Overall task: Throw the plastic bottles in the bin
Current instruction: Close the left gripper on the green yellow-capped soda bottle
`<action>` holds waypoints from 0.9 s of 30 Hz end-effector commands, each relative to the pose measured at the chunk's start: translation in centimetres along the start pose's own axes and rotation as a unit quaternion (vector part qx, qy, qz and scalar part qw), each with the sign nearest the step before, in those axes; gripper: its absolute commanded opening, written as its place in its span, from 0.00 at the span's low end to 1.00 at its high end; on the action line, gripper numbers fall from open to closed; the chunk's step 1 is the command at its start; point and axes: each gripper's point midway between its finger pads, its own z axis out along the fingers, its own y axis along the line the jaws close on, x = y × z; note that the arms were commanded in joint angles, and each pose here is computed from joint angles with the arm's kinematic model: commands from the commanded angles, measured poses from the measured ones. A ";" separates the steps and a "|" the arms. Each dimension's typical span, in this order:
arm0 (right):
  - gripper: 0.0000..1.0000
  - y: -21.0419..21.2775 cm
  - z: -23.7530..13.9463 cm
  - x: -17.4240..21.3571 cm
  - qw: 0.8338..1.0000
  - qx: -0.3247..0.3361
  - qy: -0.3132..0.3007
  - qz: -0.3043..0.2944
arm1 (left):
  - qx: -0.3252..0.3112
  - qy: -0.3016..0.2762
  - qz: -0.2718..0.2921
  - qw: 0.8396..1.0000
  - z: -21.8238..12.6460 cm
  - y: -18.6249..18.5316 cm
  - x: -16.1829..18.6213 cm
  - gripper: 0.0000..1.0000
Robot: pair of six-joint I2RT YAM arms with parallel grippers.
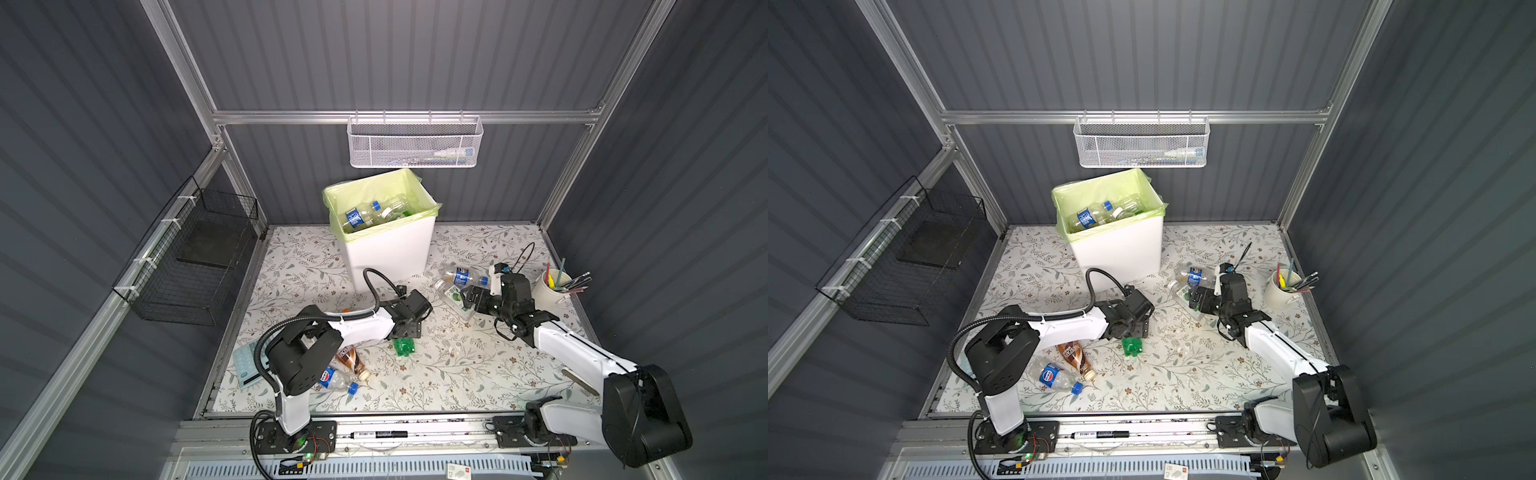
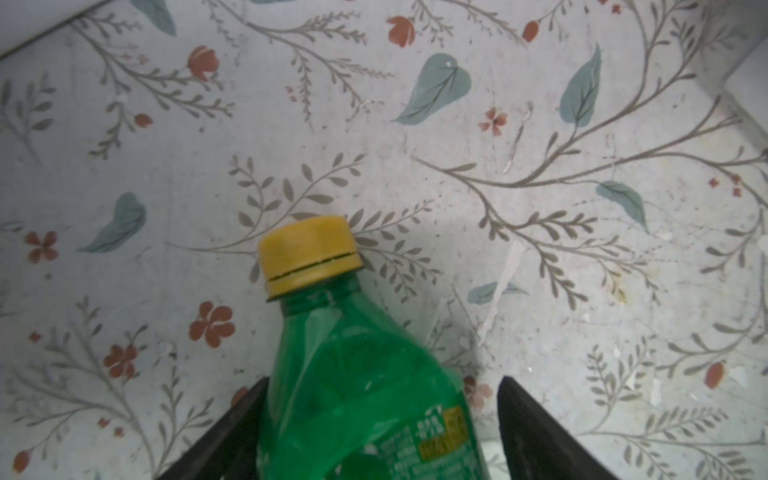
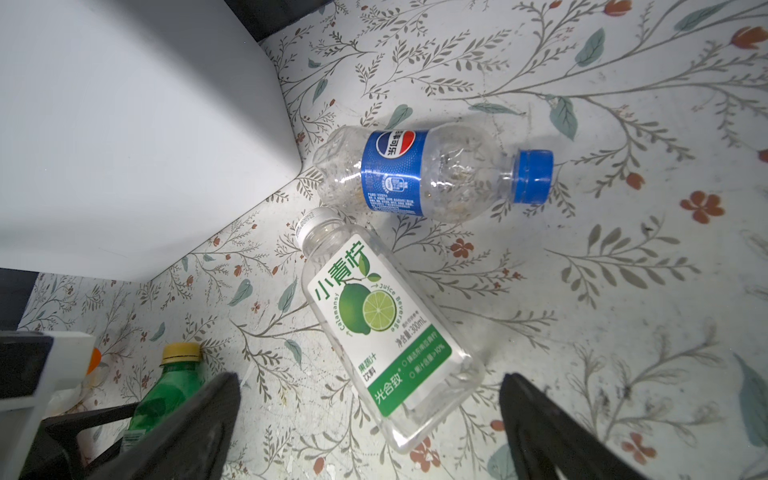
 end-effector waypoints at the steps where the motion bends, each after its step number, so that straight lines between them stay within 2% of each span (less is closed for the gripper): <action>1: 0.99 -0.6 0.0 0.4 1.000 0.010 0.003 -0.001 | 0.023 0.002 0.027 0.999 0.0 -1.4 -0.7 0.79; 5: 0.99 -0.7 0.1 0.6 1.000 0.011 0.004 -0.001 | 0.027 -0.010 0.053 0.998 -0.2 -2.1 -1.7 0.67; 11: 0.99 -0.8 0.0 0.4 1.000 0.014 0.002 -0.002 | 0.015 -0.021 0.117 0.993 -0.9 -2.1 -2.9 0.65; 13: 0.99 -0.8 0.0 0.4 1.000 0.015 0.002 -0.002 | 0.012 -0.024 0.127 0.992 -1.2 -2.0 -3.1 0.70; 15: 0.99 -0.9 0.0 0.5 1.000 0.015 0.004 -0.001 | 0.010 -0.014 0.135 0.991 -1.3 -1.9 -2.7 0.82; 18: 0.99 -1.0 0.0 0.5 1.000 0.017 0.003 -0.002 | 0.009 0.006 0.140 0.990 -0.9 -1.7 -1.9 0.88; 22: 0.99 -1.1 -0.1 0.4 1.000 0.018 0.000 -0.003 | 0.021 0.016 0.133 0.991 -0.7 -2.0 -1.2 0.88; 27: 0.99 -1.2 -0.1 0.4 1.000 0.020 0.001 -0.002 | 0.033 0.031 0.123 0.991 0.0 -2.4 -0.5 0.81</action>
